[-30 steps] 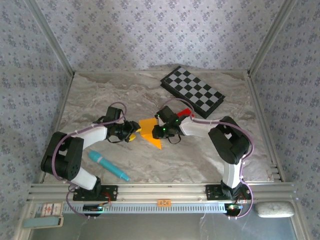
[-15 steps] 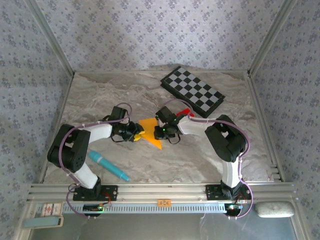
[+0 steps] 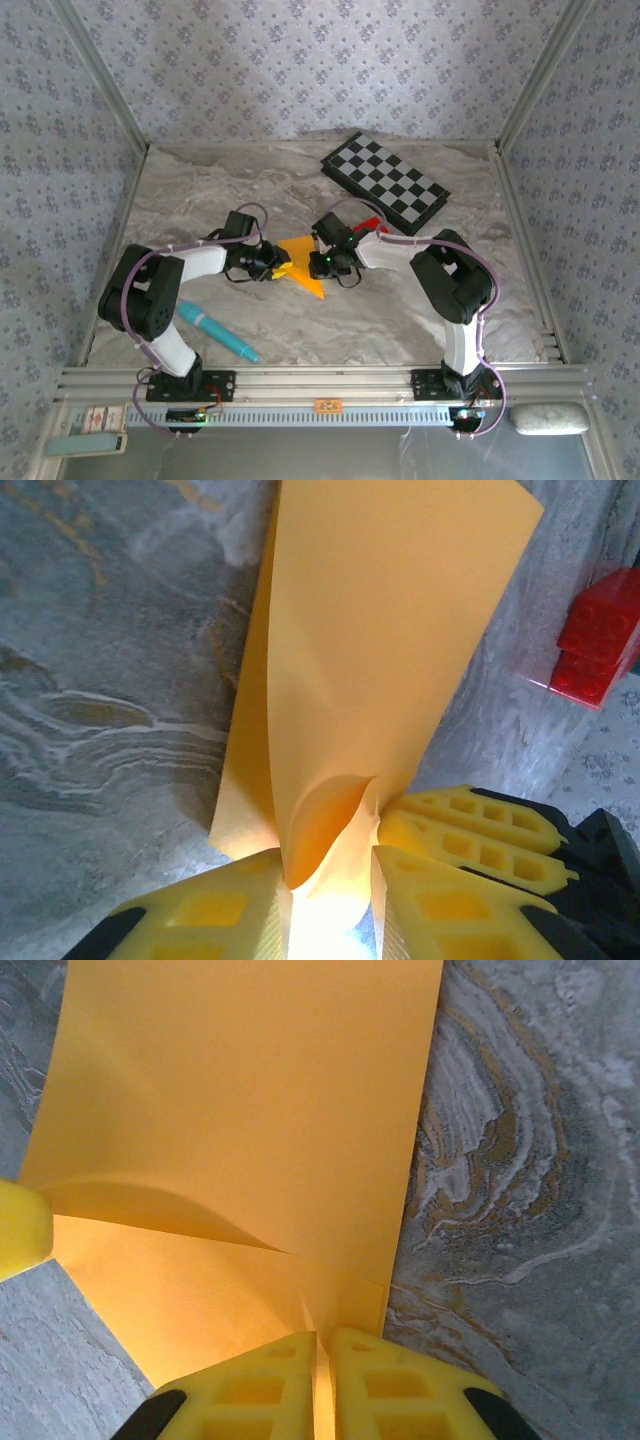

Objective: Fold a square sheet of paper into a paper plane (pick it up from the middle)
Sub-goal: Fourth fold the wing at the center of the table.

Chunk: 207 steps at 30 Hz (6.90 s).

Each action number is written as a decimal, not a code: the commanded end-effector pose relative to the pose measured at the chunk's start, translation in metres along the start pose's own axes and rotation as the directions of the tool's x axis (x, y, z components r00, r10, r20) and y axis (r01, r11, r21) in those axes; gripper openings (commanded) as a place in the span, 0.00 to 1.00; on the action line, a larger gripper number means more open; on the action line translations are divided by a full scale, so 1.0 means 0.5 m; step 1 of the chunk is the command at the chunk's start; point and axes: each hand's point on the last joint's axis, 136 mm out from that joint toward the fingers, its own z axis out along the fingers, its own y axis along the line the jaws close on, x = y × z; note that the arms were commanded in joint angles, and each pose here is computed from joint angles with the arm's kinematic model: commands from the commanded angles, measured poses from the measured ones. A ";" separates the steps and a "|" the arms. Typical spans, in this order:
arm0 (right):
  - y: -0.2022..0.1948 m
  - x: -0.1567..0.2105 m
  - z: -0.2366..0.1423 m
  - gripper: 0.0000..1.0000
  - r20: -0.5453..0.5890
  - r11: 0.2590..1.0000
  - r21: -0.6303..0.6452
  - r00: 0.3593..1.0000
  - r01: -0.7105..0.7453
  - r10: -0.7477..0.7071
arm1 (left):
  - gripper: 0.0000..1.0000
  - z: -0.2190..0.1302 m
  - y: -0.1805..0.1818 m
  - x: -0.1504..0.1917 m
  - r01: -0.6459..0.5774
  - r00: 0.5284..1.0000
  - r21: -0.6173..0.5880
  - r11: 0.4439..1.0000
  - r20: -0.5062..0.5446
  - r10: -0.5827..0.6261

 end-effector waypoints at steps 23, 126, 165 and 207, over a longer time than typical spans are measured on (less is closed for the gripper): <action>-0.004 -0.017 -0.018 0.16 0.019 0.999 0.001 0.999 0.035 -0.035 | 0.11 0.020 -0.036 -0.017 -0.209 0.977 0.115 0.971 -0.011 0.212; 0.023 0.002 -0.028 0.06 0.248 0.720 0.165 0.678 0.674 -0.692 | 0.16 -0.030 -0.035 -0.016 0.068 0.974 0.074 0.995 0.209 -0.082; 0.025 0.002 0.005 0.32 0.179 0.647 0.218 0.622 0.730 -0.762 | 0.12 0.045 0.067 0.004 0.138 0.983 -0.115 0.984 0.137 -0.122; 0.001 -0.011 -0.037 0.31 0.166 0.598 0.341 0.580 0.725 -0.798 | 0.14 0.035 0.070 0.003 0.141 0.982 -0.121 0.983 0.141 -0.123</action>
